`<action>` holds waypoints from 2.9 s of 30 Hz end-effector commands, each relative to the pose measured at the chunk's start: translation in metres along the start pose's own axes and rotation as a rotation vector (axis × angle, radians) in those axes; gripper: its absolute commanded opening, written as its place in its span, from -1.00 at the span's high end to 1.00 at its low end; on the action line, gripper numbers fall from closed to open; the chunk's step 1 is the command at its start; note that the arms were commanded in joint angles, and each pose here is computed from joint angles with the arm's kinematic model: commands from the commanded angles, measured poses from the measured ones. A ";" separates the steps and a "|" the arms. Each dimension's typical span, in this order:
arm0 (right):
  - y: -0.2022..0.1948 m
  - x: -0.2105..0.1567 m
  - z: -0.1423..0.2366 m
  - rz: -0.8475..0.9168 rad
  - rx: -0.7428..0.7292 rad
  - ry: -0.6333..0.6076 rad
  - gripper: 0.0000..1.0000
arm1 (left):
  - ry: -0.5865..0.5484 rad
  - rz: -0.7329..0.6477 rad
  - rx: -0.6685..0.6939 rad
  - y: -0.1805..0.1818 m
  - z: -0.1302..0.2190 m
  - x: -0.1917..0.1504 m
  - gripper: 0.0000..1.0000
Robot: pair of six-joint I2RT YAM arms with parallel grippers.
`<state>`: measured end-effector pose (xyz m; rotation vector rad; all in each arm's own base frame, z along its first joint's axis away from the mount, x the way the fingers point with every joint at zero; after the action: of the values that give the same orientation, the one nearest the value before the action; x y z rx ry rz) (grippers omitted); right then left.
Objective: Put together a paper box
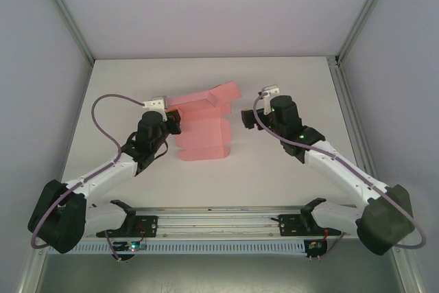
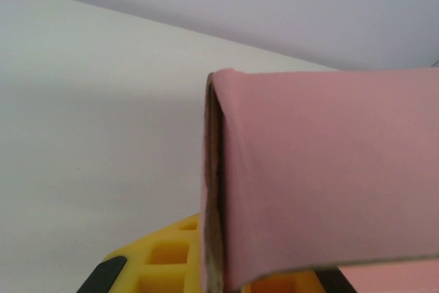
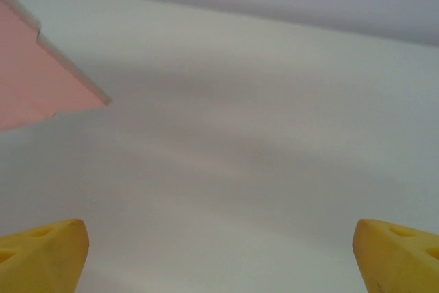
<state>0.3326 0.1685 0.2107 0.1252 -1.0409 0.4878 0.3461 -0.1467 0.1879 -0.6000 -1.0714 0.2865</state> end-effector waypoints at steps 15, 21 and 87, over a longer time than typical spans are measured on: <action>0.064 0.053 -0.063 0.294 -0.055 0.031 -0.97 | 0.001 -0.031 -0.082 -0.016 0.007 0.005 1.00; 0.045 0.051 -0.033 0.280 -0.109 0.005 -0.97 | -0.034 -0.020 -0.001 -0.001 0.006 0.009 1.00; 0.090 0.107 -0.049 0.414 -0.236 -0.180 0.59 | 0.054 0.090 -0.123 -0.020 0.003 0.008 1.00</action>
<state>0.3500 0.3105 0.2411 -0.0865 -1.1779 0.9012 0.3448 -0.1408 0.1842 -0.6695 -1.0008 0.3294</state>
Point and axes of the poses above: each hand's point on the last joint's axis, 136 mm out from that joint toward the fingers, its own z axis back along the fingers, its own y axis along the line the jaws close on, x = y × z, the point moved 1 cm from there along z, back along the fingers, and after that the axes turned 13 degrees about z, right-handed, at the moved point
